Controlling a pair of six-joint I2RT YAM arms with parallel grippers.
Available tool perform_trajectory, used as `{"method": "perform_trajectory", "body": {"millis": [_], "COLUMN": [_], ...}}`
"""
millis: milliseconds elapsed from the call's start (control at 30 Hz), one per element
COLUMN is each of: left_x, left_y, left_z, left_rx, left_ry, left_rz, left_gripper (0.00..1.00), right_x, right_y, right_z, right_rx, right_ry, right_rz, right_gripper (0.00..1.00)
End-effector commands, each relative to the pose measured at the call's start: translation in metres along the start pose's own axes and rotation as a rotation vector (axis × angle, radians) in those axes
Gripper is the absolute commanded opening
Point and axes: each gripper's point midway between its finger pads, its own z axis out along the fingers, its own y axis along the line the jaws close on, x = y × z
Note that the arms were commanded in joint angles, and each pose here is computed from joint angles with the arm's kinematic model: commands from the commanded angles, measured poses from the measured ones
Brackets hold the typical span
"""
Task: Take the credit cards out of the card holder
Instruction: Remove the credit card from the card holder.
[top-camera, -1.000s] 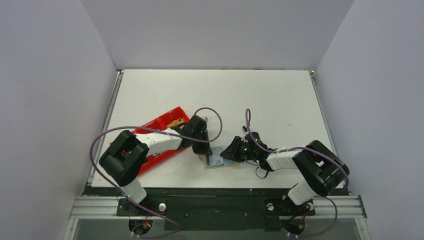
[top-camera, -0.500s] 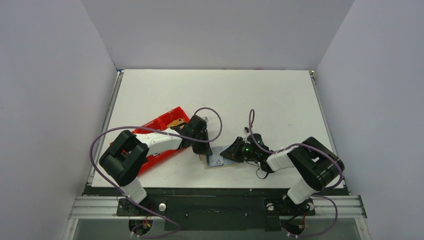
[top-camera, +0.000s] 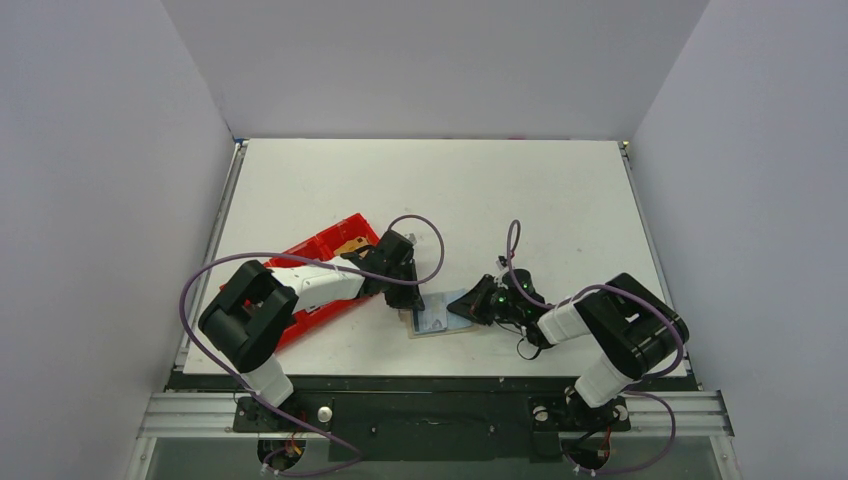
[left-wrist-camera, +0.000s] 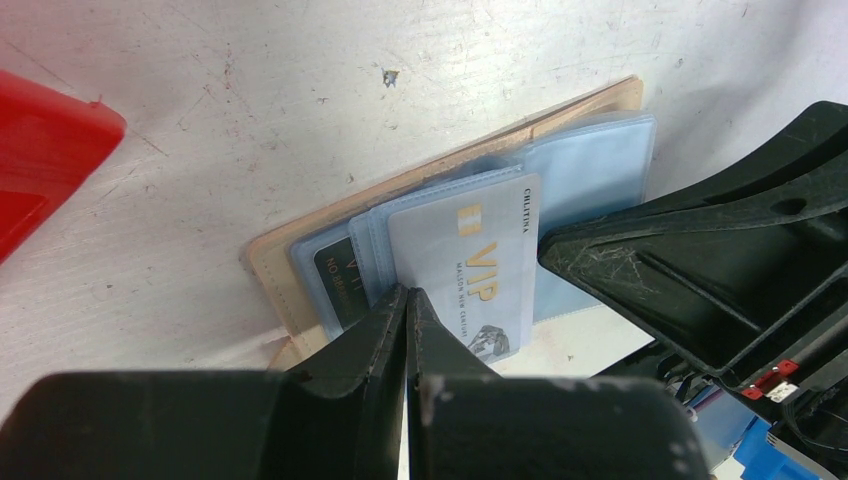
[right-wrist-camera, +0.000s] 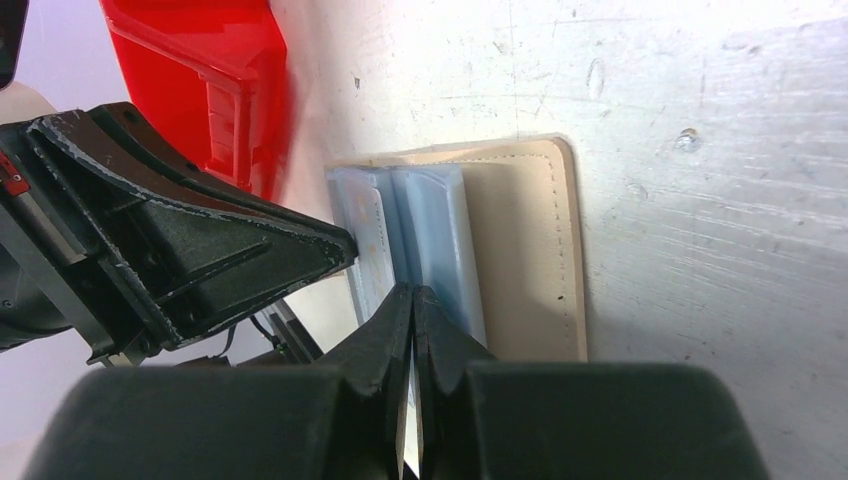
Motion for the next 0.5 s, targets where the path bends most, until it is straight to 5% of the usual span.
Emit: {"method": "perform_trajectory", "body": {"millis": [0, 200, 467], "left_x": [0.0168, 0.0165, 0.0158], "left_y": [0.0294, 0.0290, 0.0267], "left_z": [0.0116, 0.0123, 0.0127], "left_rx": [-0.102, -0.102, -0.096], "left_ry": [0.040, 0.040, 0.042], "left_rz": [-0.002, 0.000, 0.002], "left_gripper": [0.00, 0.00, 0.00], "right_x": [-0.0098, -0.0096, -0.0057], "right_y": [0.0150, 0.0197, 0.0210], "right_z": [0.0002, 0.0004, 0.0059], "right_rx": [-0.066, -0.085, -0.093], "right_ry": [-0.038, -0.033, -0.017], "right_rz": [-0.026, -0.033, -0.031], "right_gripper": [0.00, 0.18, 0.19]}}
